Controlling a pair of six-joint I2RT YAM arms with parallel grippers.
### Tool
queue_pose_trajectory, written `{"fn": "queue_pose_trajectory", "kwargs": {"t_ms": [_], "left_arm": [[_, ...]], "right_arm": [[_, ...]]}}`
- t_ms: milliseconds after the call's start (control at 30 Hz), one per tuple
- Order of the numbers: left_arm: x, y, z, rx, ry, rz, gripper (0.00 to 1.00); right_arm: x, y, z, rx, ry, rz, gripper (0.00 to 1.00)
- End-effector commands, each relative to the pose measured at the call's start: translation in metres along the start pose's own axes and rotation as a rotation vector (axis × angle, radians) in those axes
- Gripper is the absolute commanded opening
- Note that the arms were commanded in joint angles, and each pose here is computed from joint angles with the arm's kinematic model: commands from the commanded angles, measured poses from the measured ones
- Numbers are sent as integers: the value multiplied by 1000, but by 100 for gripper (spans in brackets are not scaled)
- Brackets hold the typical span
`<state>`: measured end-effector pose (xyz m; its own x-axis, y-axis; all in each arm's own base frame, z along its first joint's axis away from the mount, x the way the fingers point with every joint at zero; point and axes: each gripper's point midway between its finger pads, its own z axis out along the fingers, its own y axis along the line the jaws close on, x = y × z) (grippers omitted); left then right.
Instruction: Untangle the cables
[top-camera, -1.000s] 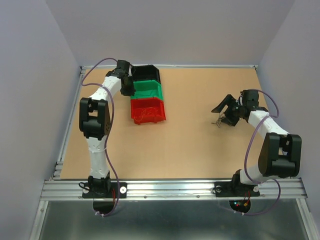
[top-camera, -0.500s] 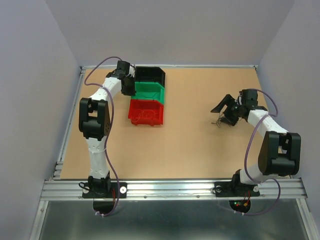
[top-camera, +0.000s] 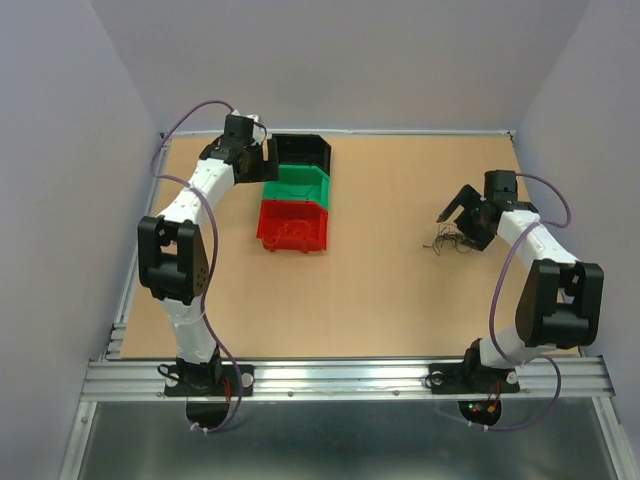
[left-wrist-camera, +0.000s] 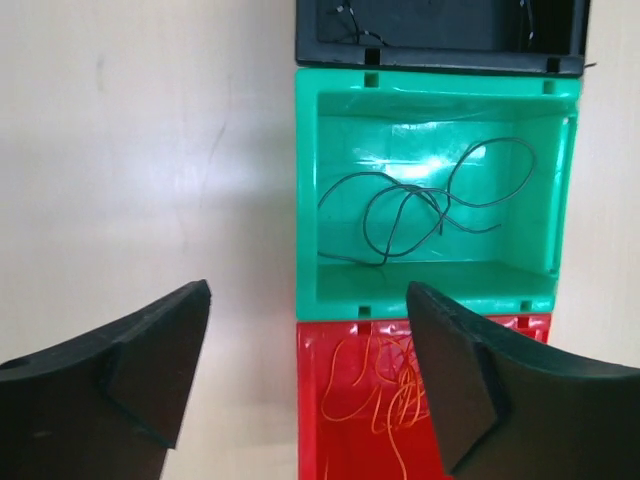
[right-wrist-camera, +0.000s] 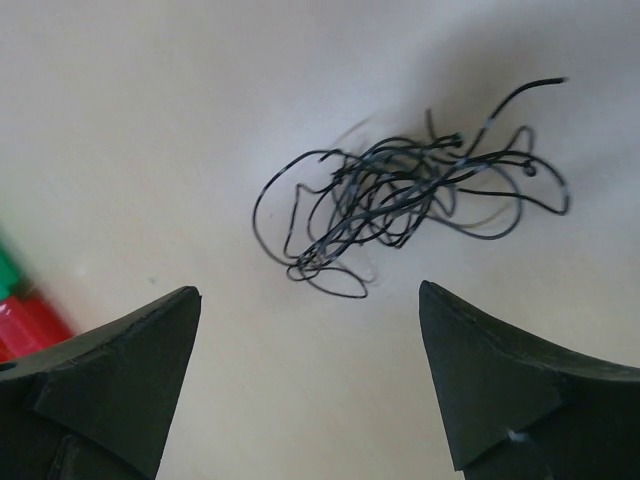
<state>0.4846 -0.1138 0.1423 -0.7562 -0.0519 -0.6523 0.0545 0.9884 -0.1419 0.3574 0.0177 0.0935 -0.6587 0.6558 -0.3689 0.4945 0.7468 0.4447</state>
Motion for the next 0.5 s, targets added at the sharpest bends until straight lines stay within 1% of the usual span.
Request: {"fn": "queue_pose_trajectory", "kwargs": {"t_ms": [0,67,100,133,167,200,233,267,333,367,400,433,467], "left_arm": [[-42,9,-62,-68,-215,-72,99],[-40,18,-75,-109,-252,-94,99],[-51,17,-94,-103,-313,-108,99],[-44,20,-96,-111,-318,-125,99],[-44,22,-102,-115,-338,-143,99],[-50,27,-118,-124,-394,-183,99],[-36,34,-115,-134,-382,-242,99],[-44,33,-132,-99,-445,-265,99],[-43,32,-144,-34,-495,-278,99],[-40,21,-156,41,-543,-262,99],[-39,16,-161,78,-564,-254,99],[-29,7,-160,132,-547,-237,99],[-34,2,-167,162,-574,-222,99]], "right_arm": [[-27,-23,-3,197,-95,58,95],[-27,-24,0,202,-84,80,95],[-27,-26,5,211,-74,94,94],[-27,-27,9,214,-65,97,92],[-27,-28,12,224,-59,97,90],[-23,-33,21,243,-38,94,87],[-25,-31,24,239,-32,89,83],[-24,-31,27,237,-20,82,71],[-18,-26,35,209,25,69,50],[-18,-16,37,187,32,38,31],[-18,-9,38,170,39,18,22],[-15,1,40,134,65,-4,11],[-16,13,40,99,72,-26,1]]}}
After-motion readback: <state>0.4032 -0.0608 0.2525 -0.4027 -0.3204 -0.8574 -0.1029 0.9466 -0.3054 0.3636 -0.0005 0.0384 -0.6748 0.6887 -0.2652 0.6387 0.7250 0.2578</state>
